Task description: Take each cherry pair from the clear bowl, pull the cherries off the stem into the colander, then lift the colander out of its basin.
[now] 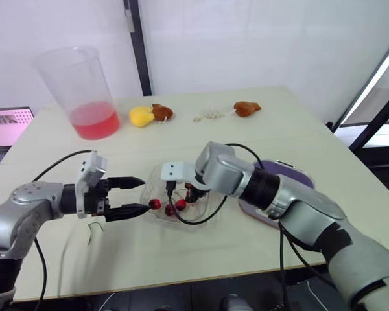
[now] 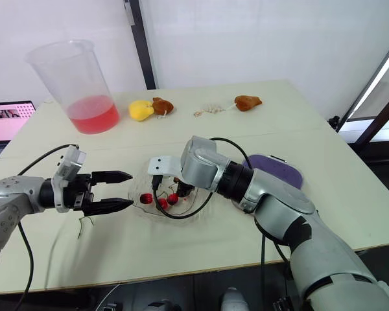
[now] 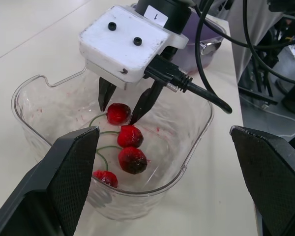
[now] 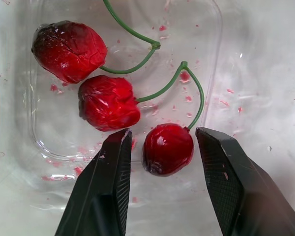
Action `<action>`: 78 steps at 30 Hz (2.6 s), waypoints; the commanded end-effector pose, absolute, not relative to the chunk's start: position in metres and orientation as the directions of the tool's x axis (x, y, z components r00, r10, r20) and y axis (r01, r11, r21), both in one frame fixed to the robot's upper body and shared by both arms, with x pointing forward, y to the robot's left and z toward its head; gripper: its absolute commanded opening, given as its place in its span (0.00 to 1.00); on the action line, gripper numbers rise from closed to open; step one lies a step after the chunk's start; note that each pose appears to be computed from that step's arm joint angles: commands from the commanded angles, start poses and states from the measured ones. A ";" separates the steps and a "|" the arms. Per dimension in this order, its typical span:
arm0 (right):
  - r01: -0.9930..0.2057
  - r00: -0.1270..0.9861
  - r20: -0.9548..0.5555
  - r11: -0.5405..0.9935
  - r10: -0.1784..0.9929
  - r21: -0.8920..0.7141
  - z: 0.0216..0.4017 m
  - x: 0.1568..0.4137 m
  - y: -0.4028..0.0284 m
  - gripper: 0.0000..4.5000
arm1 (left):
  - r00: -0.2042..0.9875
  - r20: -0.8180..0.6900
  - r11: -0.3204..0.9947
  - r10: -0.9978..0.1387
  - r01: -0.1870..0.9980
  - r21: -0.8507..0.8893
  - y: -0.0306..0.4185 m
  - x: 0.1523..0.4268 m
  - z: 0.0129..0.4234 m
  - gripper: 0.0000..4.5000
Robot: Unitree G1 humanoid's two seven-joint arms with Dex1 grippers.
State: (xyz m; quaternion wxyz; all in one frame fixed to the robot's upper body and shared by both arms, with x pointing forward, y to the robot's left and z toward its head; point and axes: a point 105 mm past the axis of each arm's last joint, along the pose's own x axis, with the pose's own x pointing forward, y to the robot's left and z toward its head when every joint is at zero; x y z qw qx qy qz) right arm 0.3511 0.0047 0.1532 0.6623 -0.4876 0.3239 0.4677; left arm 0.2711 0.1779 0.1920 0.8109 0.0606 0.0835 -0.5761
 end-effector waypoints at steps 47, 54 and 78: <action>-0.786 0.396 -0.134 0.260 0.908 -0.561 0.275 0.315 0.022 0.07 | 0.478 0.307 0.498 -0.823 0.867 -0.015 0.188 0.302 0.282 1.00; -0.377 0.679 0.197 0.565 0.708 -0.734 0.289 0.330 -0.007 0.07 | 0.409 0.301 0.418 -0.861 0.908 -0.037 0.156 0.306 0.291 1.00; -0.318 0.726 0.302 0.692 0.618 -0.648 0.285 0.321 -0.012 0.07 | 0.435 0.431 0.476 -0.791 0.879 -0.013 0.105 0.332 0.304 0.46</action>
